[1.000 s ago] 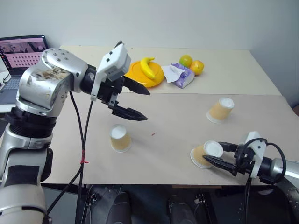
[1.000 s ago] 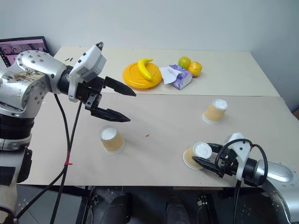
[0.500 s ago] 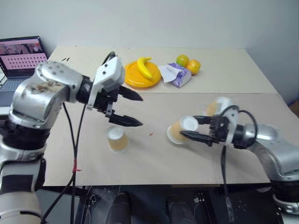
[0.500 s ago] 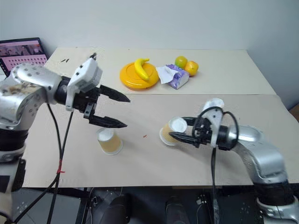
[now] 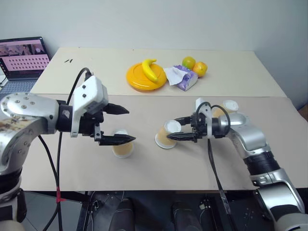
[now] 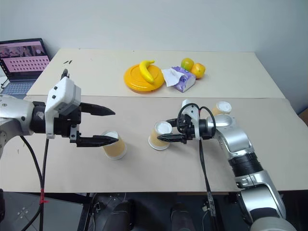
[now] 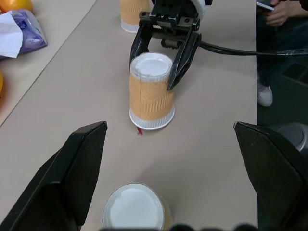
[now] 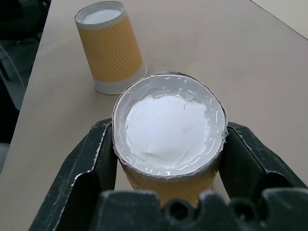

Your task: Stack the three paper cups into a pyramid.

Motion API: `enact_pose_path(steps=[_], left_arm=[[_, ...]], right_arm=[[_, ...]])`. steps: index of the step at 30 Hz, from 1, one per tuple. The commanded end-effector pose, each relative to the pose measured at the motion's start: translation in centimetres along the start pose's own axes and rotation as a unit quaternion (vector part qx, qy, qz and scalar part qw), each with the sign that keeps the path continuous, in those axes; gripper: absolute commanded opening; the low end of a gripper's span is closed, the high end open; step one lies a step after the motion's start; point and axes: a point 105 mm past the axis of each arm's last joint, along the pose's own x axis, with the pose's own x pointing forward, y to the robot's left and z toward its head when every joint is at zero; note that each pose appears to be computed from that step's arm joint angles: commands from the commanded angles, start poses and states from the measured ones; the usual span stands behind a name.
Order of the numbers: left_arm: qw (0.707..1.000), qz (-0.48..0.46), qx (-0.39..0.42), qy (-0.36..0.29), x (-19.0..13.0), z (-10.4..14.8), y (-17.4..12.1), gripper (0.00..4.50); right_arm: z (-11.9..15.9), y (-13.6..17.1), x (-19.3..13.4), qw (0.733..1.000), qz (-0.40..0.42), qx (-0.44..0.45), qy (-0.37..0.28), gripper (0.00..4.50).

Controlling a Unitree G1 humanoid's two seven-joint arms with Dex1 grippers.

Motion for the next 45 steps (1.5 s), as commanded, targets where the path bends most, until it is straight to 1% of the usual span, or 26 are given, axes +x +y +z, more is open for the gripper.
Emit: enact_pose_path(steps=[1,4,5,6,9,11,13,14,16,18,20,21,23,25,27,29,32,33,35,41,45], left_arm=[[1.0,0.025,0.014,-0.008,-0.5,0.7,-0.2,4.5],[1.0,0.026,0.011,-0.012,-0.4,0.8,-0.4,4.5],[1.0,0.025,0.01,-0.013,-0.3,0.8,-0.4,4.5],[1.0,0.024,0.01,-0.015,-0.2,0.9,-0.4,4.5],[1.0,0.02,0.011,-0.019,0.0,1.0,-0.4,4.5],[1.0,0.014,0.013,-0.022,0.2,1.1,-0.3,4.5],[1.0,0.001,0.014,-0.028,0.7,1.3,-0.1,4.5],[0.999,-0.004,0.014,-0.03,0.8,1.3,-0.1,4.5],[0.999,-0.017,0.018,-0.035,1.3,1.4,0.0,4.5],[0.998,-0.029,0.024,-0.041,1.8,1.7,0.3,4.5],[0.997,-0.045,0.032,-0.048,2.4,1.9,0.6,4.5],[0.997,-0.051,0.036,-0.05,2.6,2.0,0.7,4.5],[0.995,-0.064,0.044,-0.056,3.0,2.3,1.0,4.5],[0.994,-0.075,0.053,-0.061,3.4,2.6,1.3,4.5],[0.993,-0.083,0.06,-0.064,3.6,2.8,1.6,4.5],[0.991,-0.09,0.068,-0.066,3.9,3.0,1.9,4.5],[0.99,-0.096,0.074,-0.069,4.2,3.2,2.1,4.5],[0.99,-0.097,0.077,-0.07,4.2,3.3,2.1,4.5],[0.989,-0.1,0.081,-0.073,4.4,3.6,2.0,4.5],[0.989,-0.095,0.08,-0.077,4.3,3.8,1.9,4.5],[0.99,-0.09,0.068,-0.082,4.0,4.2,1.5,4.5]], right_arm=[[1.0,-0.5,0.1,1.0,0.008,-0.028,-0.005,3.18],[0.9,-0.5,0.2,0.999,0.019,-0.028,-0.002,4.04],[1.1,-0.5,0.1,0.999,0.022,-0.029,-0.004,4.19],[1.3,-0.5,0.1,0.999,0.021,-0.032,-0.008,4.49],[2.1,-0.7,-0.2,0.999,0.01,-0.045,-0.018,4.49],[3.4,-0.6,-0.8,0.998,0.004,-0.048,-0.039,4.49],[7.1,-1.0,-3.0,0.994,-0.013,-0.037,-0.103,4.49],[8.3,-1.0,-3.8,0.992,-0.019,-0.033,-0.122,4.49],[10.7,-1.2,-6.4,0.988,-0.048,-0.041,-0.144,4.49],[12.1,-1.7,-9.4,0.982,-0.102,-0.064,-0.143,4.49],[11.3,-2.9,-12.3,0.973,-0.187,-0.101,-0.093,4.49],[10.7,-3.3,-13.4,0.967,-0.217,-0.112,-0.07,4.49],[8.9,-4.3,-16.3,0.951,-0.288,-0.104,-0.036,4.49],[6.2,-5.0,-19.5,0.929,-0.359,-0.088,-0.006,4.49],[3.8,-4.9,-21.8,0.912,-0.404,-0.067,0.009,4.49],[1.3,-4.3,-22.9,0.905,-0.423,-0.038,0.011,4.49],[-1.6,-3.5,-23.4,0.9,-0.435,-0.01,0.018,4.49],[-2.6,-3.4,-23.4,0.899,-0.437,-0.007,0.03,4.49],[-3.9,-3.4,-23.0,0.9,-0.435,0.0,0.038,4.49],[-4.3,-4.6,-21.5,0.906,-0.422,0.004,0.027,4.49],[-4.5,-6.0,-20.5,0.911,-0.412,0.004,0.027,4.49]])
